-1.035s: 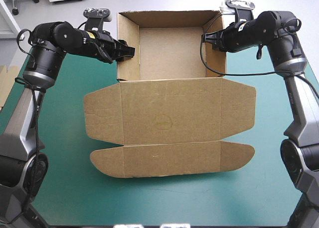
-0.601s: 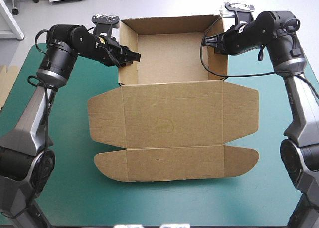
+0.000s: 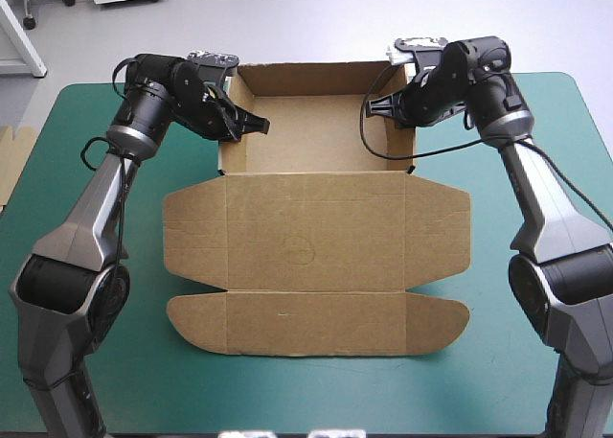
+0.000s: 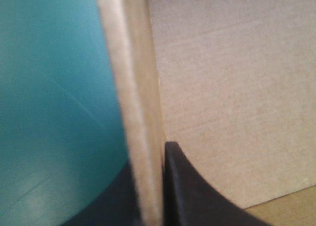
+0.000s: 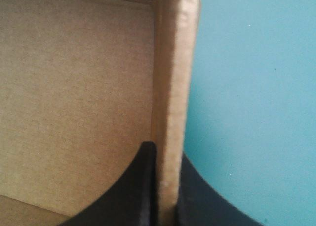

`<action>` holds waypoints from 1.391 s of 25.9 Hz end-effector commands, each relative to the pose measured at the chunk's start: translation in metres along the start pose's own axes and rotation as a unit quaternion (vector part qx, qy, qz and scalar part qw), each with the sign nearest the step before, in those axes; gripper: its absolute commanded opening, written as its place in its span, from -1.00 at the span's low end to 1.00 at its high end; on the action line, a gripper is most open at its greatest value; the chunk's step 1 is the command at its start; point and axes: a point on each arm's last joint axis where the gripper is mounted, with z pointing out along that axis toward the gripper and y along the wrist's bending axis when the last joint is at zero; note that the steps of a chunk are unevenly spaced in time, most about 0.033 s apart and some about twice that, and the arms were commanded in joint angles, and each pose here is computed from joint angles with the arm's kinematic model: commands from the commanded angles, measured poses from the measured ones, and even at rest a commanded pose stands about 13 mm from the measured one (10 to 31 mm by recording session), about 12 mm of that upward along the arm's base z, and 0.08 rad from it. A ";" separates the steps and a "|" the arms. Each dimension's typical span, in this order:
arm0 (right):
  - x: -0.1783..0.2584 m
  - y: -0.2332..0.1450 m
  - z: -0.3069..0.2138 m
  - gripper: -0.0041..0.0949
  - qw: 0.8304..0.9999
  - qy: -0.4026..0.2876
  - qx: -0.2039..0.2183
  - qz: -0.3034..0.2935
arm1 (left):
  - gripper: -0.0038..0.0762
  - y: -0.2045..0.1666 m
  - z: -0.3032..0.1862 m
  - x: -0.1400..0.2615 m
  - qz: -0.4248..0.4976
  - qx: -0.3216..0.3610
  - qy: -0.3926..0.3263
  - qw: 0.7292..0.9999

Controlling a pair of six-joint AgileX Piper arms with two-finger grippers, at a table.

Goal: Fold the box

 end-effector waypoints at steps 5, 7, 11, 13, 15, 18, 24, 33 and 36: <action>-0.004 0.008 -0.011 -0.92 0.999 -0.019 0.002 -0.029 | -0.93 -0.003 -0.026 -0.006 0.038 -0.042 -0.042 0.997; -0.004 0.007 -0.003 -0.92 0.999 -0.012 0.003 -0.029 | -0.93 -0.002 -0.016 -0.006 0.037 -0.043 -0.031 0.998; -0.003 0.005 0.009 -0.92 1.000 -0.001 0.007 -0.029 | -0.93 0.000 0.008 -0.005 0.031 -0.044 0.000 0.999; -0.003 0.003 0.012 -0.92 1.000 0.002 0.009 -0.027 | -0.93 0.000 0.017 -0.005 0.030 -0.042 0.006 0.999; -0.003 0.000 0.015 -0.92 1.000 0.005 0.010 -0.023 | -0.93 0.001 0.024 -0.006 0.030 -0.041 0.007 0.999; -0.004 -0.009 0.019 -0.92 1.000 0.009 0.013 -0.013 | -0.93 0.001 0.033 -0.007 0.028 -0.037 0.008 0.999; -0.003 -0.020 0.033 -0.92 1.000 0.023 0.003 0.002 | -0.93 0.009 0.057 -0.006 0.030 -0.071 0.025 0.997; 0.001 -0.022 0.063 -0.92 0.999 0.054 -0.009 0.007 | -0.93 0.012 0.074 -0.009 0.032 -0.082 0.010 0.996; 0.002 -0.023 0.069 -0.91 0.998 0.060 -0.007 0.007 | -0.93 0.014 0.083 -0.007 0.032 -0.084 0.021 0.996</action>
